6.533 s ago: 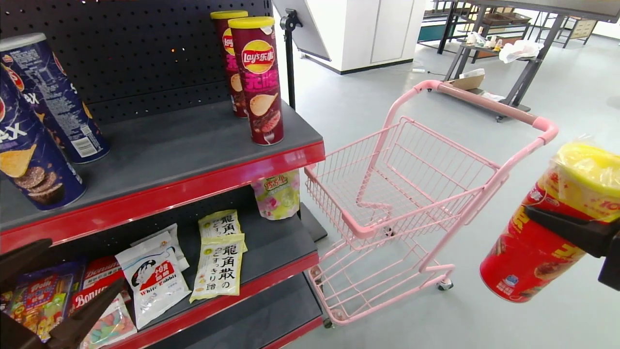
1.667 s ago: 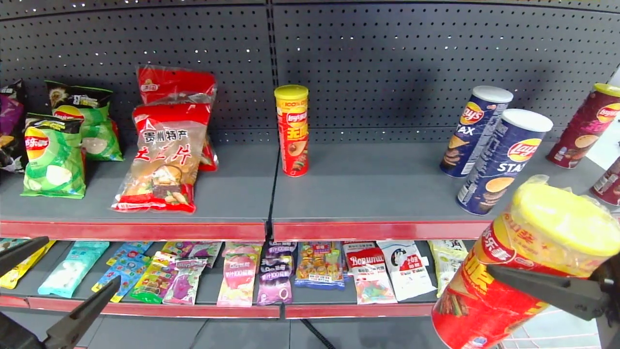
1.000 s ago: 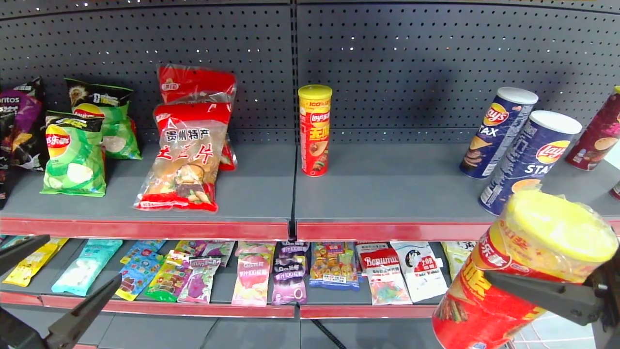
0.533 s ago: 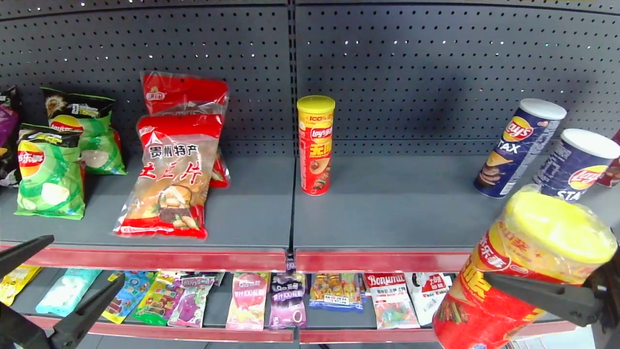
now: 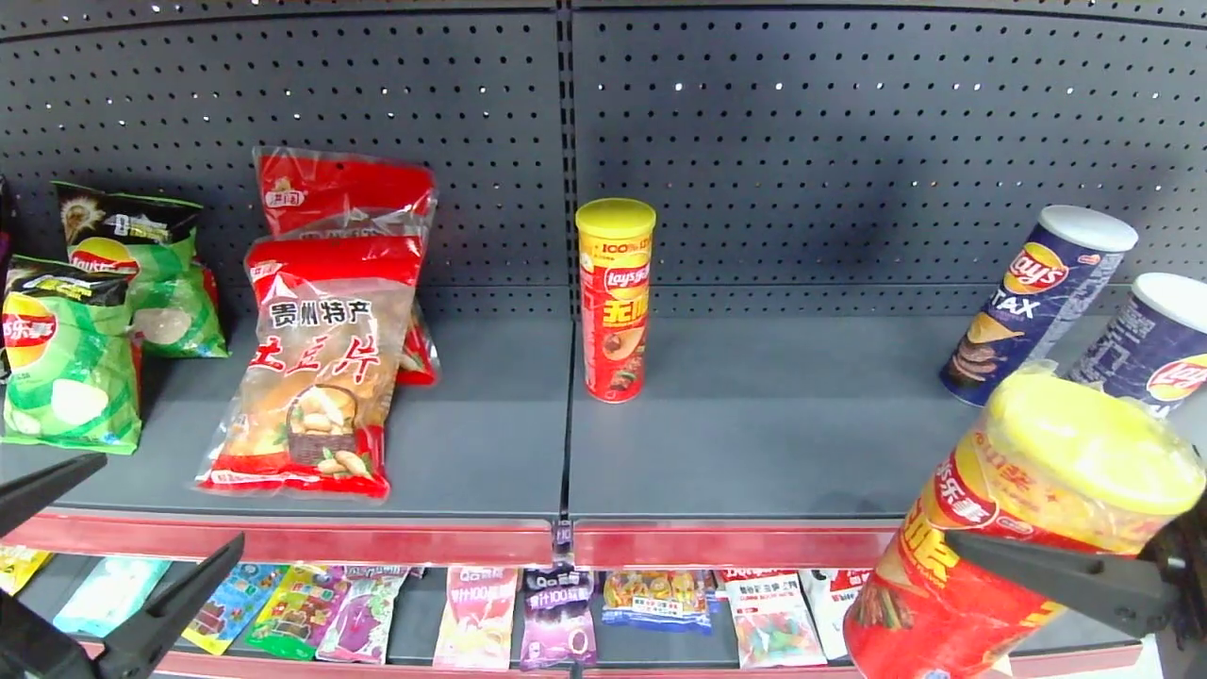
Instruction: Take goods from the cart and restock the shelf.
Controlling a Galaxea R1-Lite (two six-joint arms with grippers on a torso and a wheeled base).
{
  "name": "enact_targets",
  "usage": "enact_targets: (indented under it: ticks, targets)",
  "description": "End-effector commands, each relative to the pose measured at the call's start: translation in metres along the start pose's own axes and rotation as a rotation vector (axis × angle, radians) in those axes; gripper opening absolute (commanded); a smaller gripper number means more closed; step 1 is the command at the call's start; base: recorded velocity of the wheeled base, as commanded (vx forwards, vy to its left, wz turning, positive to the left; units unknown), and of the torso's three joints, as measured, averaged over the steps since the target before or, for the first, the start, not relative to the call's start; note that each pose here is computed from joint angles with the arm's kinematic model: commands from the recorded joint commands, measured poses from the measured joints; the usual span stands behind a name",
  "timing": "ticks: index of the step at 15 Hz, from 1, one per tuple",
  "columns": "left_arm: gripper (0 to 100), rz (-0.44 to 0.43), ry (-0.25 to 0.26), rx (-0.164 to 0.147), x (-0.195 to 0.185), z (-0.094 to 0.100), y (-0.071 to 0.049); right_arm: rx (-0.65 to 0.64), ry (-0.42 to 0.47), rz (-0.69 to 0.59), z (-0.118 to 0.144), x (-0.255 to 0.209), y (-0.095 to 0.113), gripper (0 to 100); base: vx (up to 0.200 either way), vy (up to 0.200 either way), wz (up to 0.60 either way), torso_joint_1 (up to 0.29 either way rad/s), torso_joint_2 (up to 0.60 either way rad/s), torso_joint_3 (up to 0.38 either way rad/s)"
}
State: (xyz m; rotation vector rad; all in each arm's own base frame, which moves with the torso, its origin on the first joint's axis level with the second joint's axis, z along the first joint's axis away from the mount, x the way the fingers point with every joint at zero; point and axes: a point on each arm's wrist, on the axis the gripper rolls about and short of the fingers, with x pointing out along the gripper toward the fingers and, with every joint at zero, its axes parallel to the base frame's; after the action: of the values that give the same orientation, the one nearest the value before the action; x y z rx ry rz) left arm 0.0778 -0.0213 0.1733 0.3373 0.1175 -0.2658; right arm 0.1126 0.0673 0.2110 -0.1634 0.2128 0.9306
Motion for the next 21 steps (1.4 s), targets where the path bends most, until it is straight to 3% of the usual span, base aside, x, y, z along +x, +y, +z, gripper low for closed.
enact_targets:
  ticks: [1,3,6,10,16,18,20,21]
  targets:
    - [100,-0.01,0.019,0.0,0.007,0.003,0.0,-0.001,-0.002,0.002,0.0,0.0,0.0,0,0.0,0.0,0.0,0.0,0.0,0.0]
    - [100,-0.066,0.007,-0.001,0.017,0.013,0.002,0.001,0.006,0.003,-0.002,0.0,0.0,0,0.0,0.0,0.0,0.0,0.0,0.0]
    - [100,-0.059,0.039,0.034,0.022,0.01,0.001,0.005,0.013,0.003,-0.005,0.0,0.001,0,0.0,0.0,0.0,0.0,0.0,0.0]
    - [100,-0.054,0.042,0.035,0.022,0.01,0.002,0.009,0.017,0.004,-0.006,0.0,0.001,0,0.15,0.0,0.0,-0.002,0.0,0.001]
    - [100,-0.091,0.043,0.035,0.033,0.016,0.002,0.005,0.013,0.004,-0.005,0.0,0.001,0,0.0,0.0,0.0,0.0,0.0,0.0]
    - [100,-0.17,0.015,0.026,0.055,0.036,0.004,0.002,0.007,0.005,-0.004,0.0,0.001,0,0.0,0.0,0.0,0.0,0.0,0.0]
    - [100,-0.288,-0.027,-0.037,0.089,0.065,0.0,-0.001,0.002,0.004,-0.003,-0.001,0.001,0,0.0,0.0,0.0,0.0,0.0,0.0]
    - [100,-0.321,-0.051,-0.043,0.11,0.08,-0.007,0.0,0.004,0.003,-0.004,-0.002,0.002,0,0.0,0.0,0.0,0.0,0.0,0.0]
